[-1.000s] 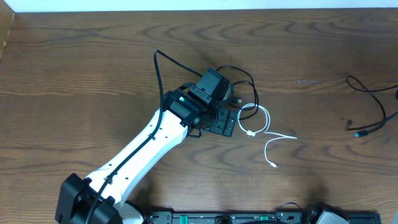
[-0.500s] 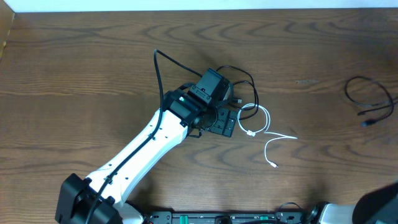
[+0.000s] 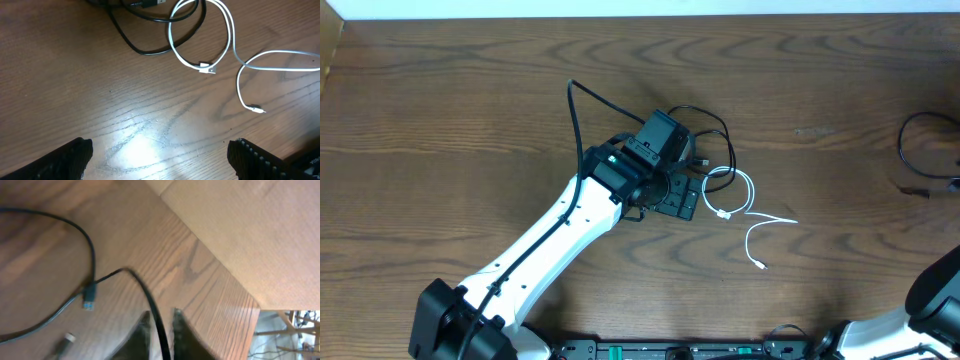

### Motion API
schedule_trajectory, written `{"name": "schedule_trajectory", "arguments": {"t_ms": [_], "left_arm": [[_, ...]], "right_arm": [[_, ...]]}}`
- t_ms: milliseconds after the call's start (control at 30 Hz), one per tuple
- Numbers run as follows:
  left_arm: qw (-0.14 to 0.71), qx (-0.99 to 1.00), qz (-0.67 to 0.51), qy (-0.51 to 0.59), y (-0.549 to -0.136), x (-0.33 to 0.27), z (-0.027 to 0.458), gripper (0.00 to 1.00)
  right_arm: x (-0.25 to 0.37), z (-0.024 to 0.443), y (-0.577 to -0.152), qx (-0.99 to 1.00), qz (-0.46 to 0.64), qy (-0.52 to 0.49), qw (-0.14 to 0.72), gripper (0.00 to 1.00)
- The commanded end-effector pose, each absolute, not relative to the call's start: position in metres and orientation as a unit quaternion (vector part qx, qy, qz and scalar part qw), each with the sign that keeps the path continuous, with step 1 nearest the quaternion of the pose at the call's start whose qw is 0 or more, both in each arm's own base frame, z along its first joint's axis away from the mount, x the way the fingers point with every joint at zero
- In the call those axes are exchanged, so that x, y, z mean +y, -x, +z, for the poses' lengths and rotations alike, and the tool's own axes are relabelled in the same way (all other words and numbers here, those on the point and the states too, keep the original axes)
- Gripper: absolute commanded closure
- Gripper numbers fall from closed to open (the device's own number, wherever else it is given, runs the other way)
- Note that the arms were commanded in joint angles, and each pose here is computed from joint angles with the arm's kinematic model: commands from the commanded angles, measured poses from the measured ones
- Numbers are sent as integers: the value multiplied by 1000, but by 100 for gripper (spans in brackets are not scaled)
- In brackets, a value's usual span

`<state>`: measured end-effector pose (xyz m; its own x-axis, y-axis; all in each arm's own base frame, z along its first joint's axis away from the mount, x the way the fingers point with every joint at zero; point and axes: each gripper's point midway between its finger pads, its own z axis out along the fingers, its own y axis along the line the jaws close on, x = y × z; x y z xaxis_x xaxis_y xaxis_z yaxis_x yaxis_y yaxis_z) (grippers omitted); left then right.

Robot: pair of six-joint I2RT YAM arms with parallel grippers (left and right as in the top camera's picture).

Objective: Untangle cables

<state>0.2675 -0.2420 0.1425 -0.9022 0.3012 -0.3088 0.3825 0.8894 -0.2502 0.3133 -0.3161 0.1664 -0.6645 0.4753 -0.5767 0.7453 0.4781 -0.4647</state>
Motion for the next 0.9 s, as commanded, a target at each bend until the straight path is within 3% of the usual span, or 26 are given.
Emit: {"name": "schedule_trajectory", "arguments": {"t_ms": [0,200,333,500,767,867], "left_arm": [[129,965,-146,-174,-268,-240,138,9],[129,965,-146,-174,-268,-240,138,9],[129,965,-146,-174,-268,-240,138,9],[129,965,-146,-174,-268,-240,138,9],[129,965,-146,-174,-268,-240,138,9],[130,965,-146,-174,-268,-240,138,9]], "right_arm": [[-324,166,-310,832,-339,-391,200,76],[-329,156,-308,841,-283,-410,212,65],[-315,145,-317,861,-219,-402,221,64],[-274,130,-339,894,-94,-373,229,55],[-196,119,-351,923,66,-328,192,48],[-160,119,-355,934,120,-288,175,38]]}}
